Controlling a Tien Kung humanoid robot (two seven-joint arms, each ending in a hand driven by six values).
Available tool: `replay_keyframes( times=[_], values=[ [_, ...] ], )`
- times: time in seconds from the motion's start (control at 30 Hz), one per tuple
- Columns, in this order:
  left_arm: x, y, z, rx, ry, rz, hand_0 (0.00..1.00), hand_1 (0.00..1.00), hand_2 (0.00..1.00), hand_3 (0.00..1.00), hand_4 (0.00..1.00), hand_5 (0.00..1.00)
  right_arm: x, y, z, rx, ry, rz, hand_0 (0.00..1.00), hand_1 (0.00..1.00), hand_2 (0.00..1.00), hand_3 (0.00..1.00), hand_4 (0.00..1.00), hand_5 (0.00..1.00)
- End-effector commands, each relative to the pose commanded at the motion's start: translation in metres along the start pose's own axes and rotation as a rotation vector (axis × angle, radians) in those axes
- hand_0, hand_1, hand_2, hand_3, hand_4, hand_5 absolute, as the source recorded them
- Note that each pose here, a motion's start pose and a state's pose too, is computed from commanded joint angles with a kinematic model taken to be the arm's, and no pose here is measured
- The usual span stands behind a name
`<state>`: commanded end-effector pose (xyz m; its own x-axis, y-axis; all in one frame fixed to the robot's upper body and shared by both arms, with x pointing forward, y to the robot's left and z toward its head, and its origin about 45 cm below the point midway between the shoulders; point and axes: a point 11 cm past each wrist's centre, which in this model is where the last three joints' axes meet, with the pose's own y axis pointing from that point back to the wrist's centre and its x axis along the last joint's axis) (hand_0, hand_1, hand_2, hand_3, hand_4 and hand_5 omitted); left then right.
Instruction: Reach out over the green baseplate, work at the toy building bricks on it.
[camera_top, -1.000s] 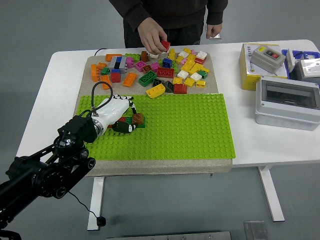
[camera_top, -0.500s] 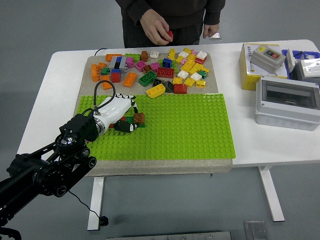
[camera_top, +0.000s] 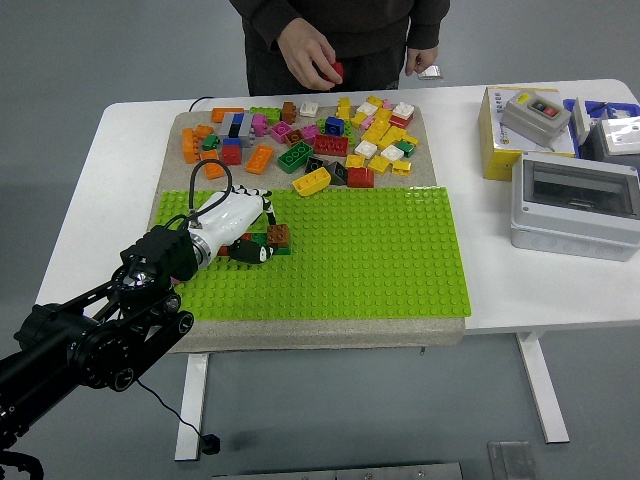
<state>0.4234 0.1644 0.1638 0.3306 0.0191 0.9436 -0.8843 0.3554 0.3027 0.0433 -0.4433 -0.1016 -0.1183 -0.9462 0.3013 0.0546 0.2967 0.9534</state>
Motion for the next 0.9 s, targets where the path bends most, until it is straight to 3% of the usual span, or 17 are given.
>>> replay_keyframes(
  times=[0.9],
  values=[
    [0.0011,-0.0002,0.0007,-0.006,-0.013,-0.007,0.998,0.944,0.961,0.644,0.622,0.218,0.0017,0.0000,-0.0001,0.006,-0.001,0.004,0.691,0.614,0.590,0.702,0.356,0.889]
  ],
)
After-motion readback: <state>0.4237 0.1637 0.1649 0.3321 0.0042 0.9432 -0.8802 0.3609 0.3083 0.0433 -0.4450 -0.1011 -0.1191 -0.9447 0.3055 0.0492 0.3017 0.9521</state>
